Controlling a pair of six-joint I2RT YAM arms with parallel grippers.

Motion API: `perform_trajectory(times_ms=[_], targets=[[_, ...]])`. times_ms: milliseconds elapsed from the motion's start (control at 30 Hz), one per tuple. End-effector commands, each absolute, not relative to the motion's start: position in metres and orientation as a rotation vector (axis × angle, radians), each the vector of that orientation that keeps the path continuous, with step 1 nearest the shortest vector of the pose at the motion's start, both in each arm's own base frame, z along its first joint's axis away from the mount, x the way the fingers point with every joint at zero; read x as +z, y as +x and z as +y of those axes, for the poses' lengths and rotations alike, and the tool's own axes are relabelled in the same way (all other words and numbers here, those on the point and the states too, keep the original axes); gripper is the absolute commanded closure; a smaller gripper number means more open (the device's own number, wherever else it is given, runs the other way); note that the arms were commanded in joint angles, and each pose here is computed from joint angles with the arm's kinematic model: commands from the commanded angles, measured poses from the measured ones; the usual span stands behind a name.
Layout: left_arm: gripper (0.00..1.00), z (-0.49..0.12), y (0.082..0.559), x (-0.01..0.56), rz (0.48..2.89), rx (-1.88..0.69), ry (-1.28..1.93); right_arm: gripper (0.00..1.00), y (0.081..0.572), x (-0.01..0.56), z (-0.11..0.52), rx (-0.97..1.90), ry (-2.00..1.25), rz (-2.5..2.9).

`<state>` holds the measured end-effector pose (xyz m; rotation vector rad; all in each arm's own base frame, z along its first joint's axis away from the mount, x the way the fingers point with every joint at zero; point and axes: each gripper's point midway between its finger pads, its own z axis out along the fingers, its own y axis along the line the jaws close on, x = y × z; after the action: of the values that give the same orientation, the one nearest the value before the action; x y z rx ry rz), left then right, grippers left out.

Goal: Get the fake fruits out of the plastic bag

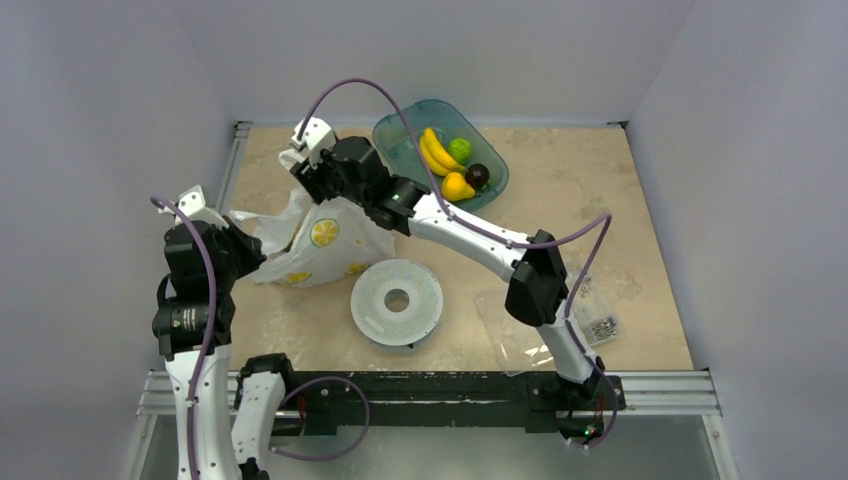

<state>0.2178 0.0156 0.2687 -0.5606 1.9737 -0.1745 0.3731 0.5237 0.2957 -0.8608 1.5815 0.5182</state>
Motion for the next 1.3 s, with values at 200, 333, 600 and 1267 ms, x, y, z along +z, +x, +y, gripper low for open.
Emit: perform_trajectory(times_ms=[200,333,600,1267], targets=[[1.00,0.041,0.248,0.313,1.933,-0.123,-0.795,1.00,0.420,0.387,0.552,0.555,-0.616,1.298],[1.00,0.073,0.265,0.349,1.841,-0.070,-0.967,1.00,0.432,0.437,0.540,0.669,-0.478,1.151],[1.00,0.082,0.266,0.415,1.697,-0.168,-0.977,1.00,0.420,0.550,0.492,0.899,-0.282,0.871],[1.00,0.005,0.171,0.253,1.955,-0.325,-0.827,0.30,0.361,0.330,0.426,0.626,-0.459,1.654]])
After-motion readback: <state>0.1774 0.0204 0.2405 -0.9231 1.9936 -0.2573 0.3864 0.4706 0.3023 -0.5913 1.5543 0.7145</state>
